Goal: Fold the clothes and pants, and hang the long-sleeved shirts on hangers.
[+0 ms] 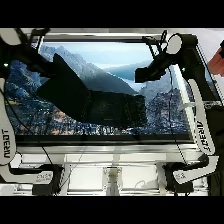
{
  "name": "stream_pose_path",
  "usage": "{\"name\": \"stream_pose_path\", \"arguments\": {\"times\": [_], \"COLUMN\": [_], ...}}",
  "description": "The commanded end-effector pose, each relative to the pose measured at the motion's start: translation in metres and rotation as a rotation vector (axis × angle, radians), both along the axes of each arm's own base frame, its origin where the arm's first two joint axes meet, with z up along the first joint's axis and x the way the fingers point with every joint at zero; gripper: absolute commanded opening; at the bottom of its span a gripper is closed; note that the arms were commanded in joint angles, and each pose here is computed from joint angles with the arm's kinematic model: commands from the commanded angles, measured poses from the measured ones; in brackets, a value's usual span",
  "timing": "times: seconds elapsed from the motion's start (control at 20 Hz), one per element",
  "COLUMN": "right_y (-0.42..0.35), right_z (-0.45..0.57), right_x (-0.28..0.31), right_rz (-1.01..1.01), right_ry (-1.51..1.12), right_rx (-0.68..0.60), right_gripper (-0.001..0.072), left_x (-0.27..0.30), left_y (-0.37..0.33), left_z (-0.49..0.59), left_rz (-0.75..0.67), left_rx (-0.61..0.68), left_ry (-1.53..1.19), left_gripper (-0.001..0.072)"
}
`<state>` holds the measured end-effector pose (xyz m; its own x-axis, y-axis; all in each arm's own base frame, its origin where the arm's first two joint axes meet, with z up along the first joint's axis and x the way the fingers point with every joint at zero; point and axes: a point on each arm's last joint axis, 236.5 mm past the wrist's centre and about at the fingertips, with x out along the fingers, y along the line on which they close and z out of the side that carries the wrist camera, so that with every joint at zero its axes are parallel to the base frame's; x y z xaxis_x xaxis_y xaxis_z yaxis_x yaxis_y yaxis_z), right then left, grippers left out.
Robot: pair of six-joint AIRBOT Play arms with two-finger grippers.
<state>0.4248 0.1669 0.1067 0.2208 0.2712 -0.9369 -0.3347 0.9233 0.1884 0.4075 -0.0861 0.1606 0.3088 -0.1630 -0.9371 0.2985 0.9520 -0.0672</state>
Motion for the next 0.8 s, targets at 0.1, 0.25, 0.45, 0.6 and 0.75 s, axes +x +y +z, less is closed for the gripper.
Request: {"name": "stream_pose_path", "arguments": {"times": [0.1, 0.25, 0.45, 0.6, 0.75], "right_y": [-0.004, -0.007, -0.017, -0.04, -0.075], "right_z": [0.0, -0.001, -0.002, -0.004, -0.007], "right_x": [0.0, 0.001, 0.003, 0.004, 0.0], "right_rz": [0.014, 0.013, 0.001, -0.044, -0.114], "right_ry": [-0.003, -0.007, -0.014, 0.016, 0.069], "right_rx": [-0.017, -0.031, -0.064, -0.072, -0.082], "right_gripper": [0.0552, 0.0552, 0.0552, 0.0552, 0.0552], "left_x": [-0.01, -0.011, -0.018, -0.022, -0.025], "left_y": [-0.044, -0.065, -0.096, -0.124, -0.157], "left_z": [-0.002, 0.005, 0.006, 0.002, -0.004], "left_rz": [-0.069, -0.075, -0.128, -0.169, -0.218], "left_rx": [0.067, 0.043, 0.026, 0.013, -0.005], "left_ry": [0.001, -0.017, -0.023, -0.033, -0.053], "left_gripper": [0.0034, 0.0034, 0.0034, 0.0035, 0.0035]}}
